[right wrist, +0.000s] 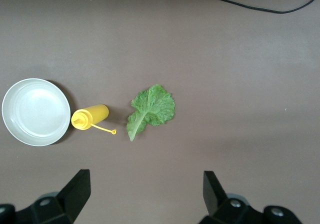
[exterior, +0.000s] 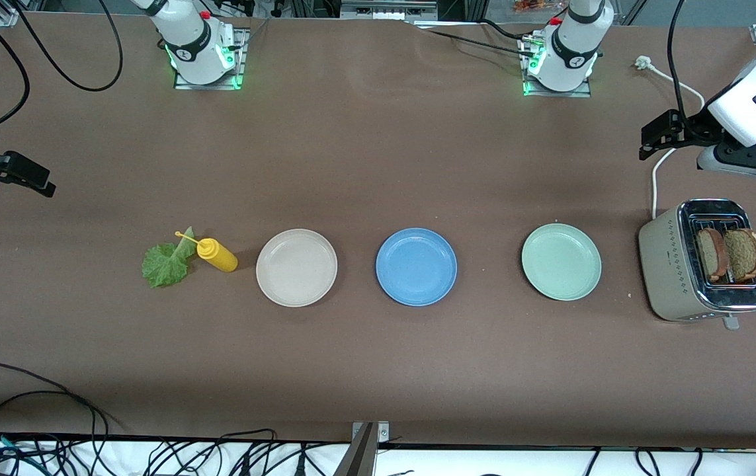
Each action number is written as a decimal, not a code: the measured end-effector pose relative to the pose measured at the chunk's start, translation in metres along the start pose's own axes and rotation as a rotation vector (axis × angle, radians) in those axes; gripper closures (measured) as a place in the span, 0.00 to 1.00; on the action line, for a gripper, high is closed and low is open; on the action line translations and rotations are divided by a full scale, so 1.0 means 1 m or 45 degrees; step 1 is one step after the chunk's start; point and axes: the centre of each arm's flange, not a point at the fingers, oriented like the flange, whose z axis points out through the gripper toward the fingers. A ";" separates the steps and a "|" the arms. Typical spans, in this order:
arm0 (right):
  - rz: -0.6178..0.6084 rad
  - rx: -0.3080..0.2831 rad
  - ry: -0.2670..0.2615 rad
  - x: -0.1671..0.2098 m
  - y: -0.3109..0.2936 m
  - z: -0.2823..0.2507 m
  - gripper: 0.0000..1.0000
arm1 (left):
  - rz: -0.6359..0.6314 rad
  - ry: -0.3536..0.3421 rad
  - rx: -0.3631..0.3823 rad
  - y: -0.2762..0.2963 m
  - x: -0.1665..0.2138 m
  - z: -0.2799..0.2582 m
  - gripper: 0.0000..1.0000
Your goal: Make sandwich in blue plate with both arms
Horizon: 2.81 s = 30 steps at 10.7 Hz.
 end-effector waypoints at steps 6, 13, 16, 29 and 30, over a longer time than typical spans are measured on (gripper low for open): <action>0.006 0.000 0.013 -0.002 0.003 -0.006 0.00 | 0.002 0.005 0.000 0.001 0.002 -0.002 0.00; 0.006 0.000 -0.001 -0.003 0.003 -0.006 0.00 | -0.005 0.006 0.001 -0.003 0.002 -0.002 0.00; 0.004 0.000 -0.001 -0.003 0.002 -0.005 0.00 | -0.017 0.006 0.000 -0.007 0.001 -0.002 0.00; -0.002 0.000 -0.005 -0.004 -0.001 -0.005 0.00 | -0.022 0.005 0.005 -0.010 0.001 -0.002 0.00; -0.002 0.000 -0.006 -0.004 -0.001 -0.005 0.00 | -0.022 0.005 0.005 -0.010 0.001 -0.002 0.00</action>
